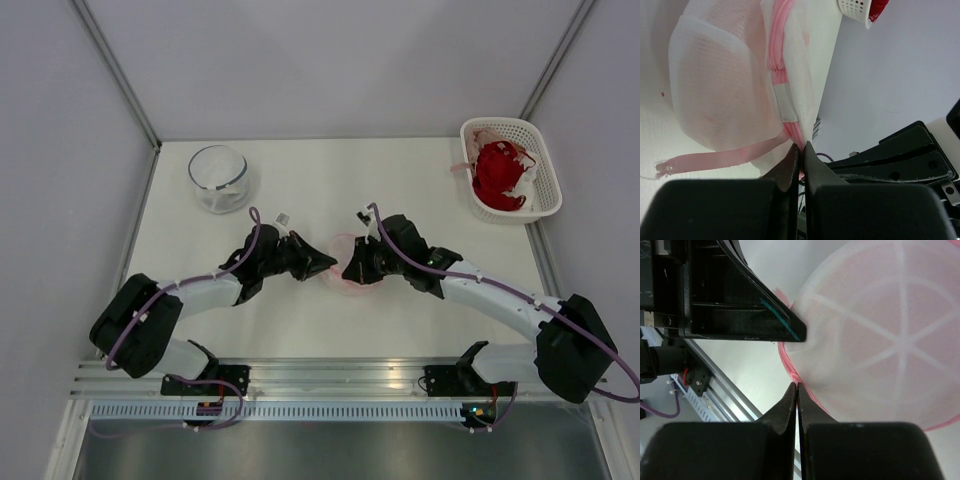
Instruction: Unzip the laundry bag and remove the bra
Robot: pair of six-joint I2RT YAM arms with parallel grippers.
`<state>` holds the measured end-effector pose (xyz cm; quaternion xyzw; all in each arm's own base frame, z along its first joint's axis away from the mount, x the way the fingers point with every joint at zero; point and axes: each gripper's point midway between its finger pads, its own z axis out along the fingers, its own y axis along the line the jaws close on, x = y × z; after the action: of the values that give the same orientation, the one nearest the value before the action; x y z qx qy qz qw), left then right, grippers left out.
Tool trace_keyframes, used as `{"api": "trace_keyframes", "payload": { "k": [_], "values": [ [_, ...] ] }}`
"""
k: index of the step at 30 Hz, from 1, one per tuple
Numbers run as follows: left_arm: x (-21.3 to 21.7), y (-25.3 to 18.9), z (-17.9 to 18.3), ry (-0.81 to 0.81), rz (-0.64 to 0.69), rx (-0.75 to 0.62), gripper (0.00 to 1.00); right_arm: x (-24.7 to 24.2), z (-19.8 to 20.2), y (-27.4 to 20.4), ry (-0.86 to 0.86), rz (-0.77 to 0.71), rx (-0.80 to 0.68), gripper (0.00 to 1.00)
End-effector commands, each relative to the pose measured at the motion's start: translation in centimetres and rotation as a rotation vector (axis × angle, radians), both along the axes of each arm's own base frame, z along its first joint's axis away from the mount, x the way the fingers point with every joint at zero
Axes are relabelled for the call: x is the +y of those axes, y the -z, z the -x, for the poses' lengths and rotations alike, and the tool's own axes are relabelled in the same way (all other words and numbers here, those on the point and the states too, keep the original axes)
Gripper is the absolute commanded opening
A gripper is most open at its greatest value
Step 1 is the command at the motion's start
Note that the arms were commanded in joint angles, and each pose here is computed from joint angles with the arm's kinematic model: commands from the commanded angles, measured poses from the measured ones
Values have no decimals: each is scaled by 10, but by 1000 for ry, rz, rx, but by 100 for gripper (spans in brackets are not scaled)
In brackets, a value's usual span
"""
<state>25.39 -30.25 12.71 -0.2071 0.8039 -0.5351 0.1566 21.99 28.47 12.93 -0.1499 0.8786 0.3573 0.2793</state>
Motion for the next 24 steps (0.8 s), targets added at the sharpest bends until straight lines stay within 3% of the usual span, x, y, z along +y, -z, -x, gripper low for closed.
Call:
{"api": "trace_keyframes", "payload": {
  "k": [1, 8, 17, 24],
  "values": [
    [0, -15, -14, 23, 22, -67, 2, -16, -14, -18, 76, 70, -80, 0],
    [46, -9, -55, -14, 3, -90, 2, -45, -22, -17, 179, 182, -119, 0],
    [34, -18, -63, 155, 49, -106, 2, -62, -40, 13, 279, 332, -106, 0],
    [39, -4, -66, 197, 43, -80, 2, -82, -57, 39, 382, 493, -93, 0]
  ]
}}
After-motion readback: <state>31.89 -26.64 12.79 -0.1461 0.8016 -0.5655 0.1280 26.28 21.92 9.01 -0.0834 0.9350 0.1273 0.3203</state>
